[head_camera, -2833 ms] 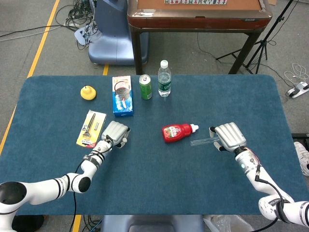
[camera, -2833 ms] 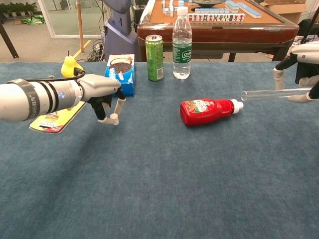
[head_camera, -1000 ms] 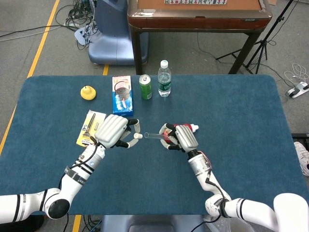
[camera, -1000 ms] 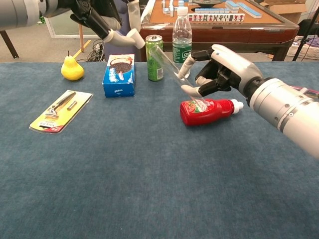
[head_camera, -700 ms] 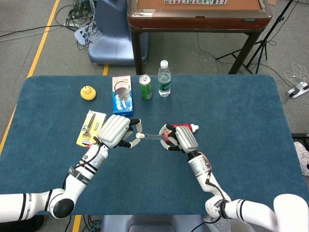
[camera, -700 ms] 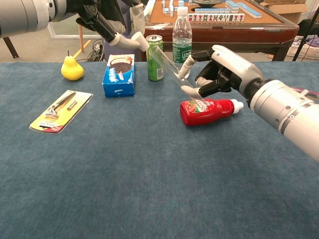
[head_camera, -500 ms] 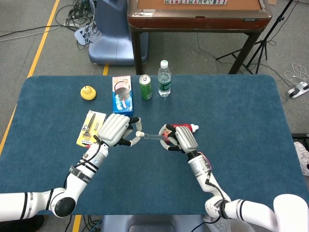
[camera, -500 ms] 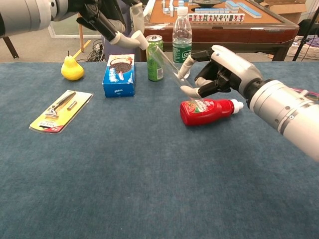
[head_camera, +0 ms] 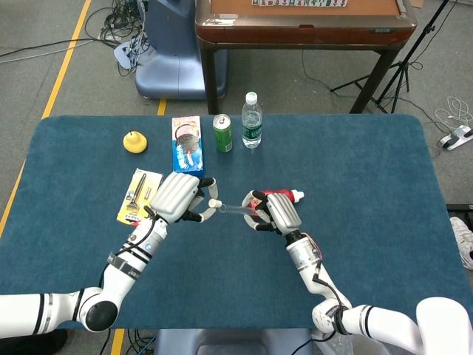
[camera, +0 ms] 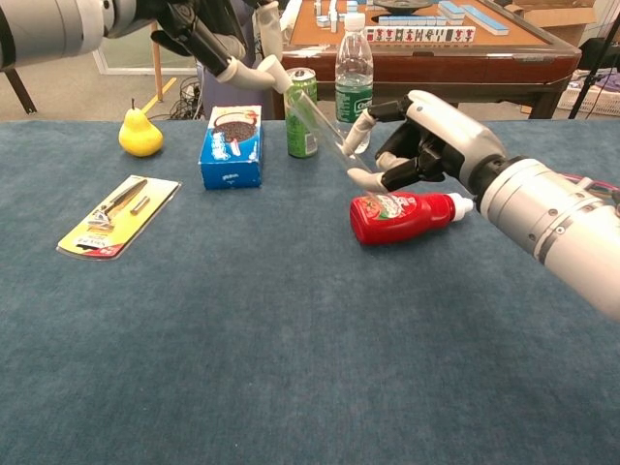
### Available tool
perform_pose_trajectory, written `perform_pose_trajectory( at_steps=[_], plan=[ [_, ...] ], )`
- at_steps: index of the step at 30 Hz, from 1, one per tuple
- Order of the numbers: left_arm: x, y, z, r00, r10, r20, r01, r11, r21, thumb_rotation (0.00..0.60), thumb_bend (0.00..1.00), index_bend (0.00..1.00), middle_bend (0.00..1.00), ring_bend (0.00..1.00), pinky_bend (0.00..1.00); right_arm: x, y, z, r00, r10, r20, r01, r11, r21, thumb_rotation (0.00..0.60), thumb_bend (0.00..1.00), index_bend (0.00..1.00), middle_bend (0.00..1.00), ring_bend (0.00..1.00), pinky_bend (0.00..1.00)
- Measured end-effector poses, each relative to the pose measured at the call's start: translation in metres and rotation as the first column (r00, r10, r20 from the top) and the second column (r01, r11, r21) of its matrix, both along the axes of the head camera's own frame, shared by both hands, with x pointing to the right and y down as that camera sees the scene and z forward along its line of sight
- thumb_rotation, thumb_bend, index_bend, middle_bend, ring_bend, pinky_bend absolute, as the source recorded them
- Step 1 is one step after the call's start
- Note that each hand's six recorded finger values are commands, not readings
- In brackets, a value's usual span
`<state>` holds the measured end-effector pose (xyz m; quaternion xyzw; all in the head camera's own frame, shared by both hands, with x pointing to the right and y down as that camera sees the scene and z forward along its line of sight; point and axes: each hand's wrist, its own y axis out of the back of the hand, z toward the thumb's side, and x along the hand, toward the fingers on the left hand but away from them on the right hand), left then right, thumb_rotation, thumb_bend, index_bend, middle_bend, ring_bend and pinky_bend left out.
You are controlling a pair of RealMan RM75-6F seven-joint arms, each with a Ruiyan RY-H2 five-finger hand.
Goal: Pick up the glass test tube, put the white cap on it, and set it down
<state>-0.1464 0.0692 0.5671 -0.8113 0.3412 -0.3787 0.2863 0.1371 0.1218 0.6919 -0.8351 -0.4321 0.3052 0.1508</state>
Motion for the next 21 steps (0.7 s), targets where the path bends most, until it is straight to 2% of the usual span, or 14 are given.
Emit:
perform_pose_trajectory(
  at_steps=[21],
  plan=[
    [0.0034, 0.003, 0.0015, 1.0, 0.013, 0.007, -0.013, 1.0, -0.007, 0.6, 0.27, 0.58, 0.99, 1.0, 1.0, -0.0009, -0.0019, 0.0003, 1.0, 0.002, 0.002, -0.002, 1.0, 0.002, 0.6, 0.78, 0.85, 1.0, 1.0, 1.0]
  ],
)
